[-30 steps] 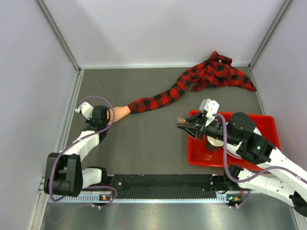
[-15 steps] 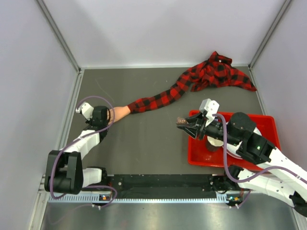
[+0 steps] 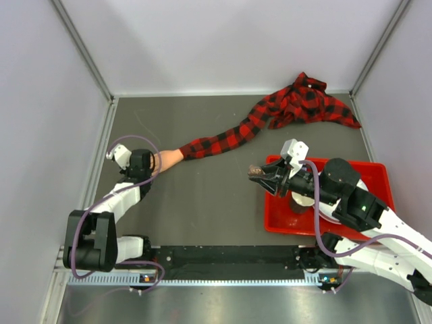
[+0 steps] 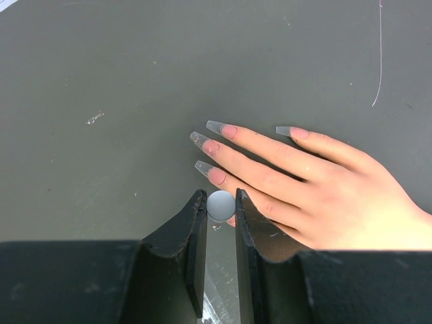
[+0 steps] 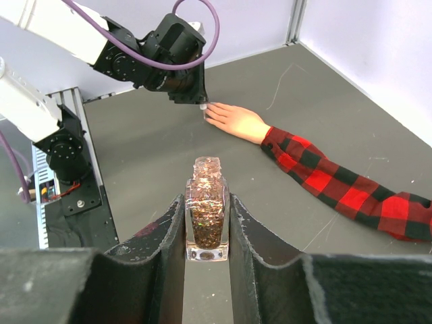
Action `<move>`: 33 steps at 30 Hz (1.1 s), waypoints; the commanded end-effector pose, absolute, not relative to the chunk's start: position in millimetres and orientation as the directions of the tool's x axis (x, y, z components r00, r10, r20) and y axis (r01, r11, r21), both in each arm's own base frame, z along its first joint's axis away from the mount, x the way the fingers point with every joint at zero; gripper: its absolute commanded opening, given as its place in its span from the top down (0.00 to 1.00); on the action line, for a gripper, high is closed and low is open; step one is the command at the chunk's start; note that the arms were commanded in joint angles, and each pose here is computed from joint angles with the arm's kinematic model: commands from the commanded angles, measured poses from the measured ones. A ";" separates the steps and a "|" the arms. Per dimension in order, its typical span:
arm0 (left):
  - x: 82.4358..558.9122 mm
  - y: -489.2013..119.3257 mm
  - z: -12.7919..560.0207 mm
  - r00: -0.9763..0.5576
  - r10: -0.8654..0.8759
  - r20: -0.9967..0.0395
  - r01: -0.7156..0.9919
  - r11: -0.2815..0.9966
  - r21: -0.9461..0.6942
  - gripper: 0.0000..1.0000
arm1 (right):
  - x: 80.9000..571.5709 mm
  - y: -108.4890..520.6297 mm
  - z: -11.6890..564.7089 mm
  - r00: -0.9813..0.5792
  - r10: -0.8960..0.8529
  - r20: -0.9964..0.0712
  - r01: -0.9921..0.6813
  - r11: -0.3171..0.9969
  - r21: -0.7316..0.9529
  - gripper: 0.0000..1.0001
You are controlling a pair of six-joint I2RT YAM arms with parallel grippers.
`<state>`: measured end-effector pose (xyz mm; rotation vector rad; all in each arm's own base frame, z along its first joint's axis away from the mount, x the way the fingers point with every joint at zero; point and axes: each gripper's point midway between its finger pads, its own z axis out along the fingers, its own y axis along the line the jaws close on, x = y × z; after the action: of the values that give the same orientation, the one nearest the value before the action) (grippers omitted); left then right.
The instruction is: Paint the nails
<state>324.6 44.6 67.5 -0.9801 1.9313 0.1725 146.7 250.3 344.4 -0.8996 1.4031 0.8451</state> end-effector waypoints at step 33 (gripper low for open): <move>342.6 34.8 85.9 -0.221 -0.595 -0.773 -0.641 0.686 -0.345 1.00 | 147.8 252.0 364.0 0.051 0.019 -0.999 -0.903 0.428 -0.037 1.00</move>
<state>330.1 34.9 62.7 -0.9606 1.9653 0.1038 147.1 251.2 343.3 -0.9026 1.4066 0.8456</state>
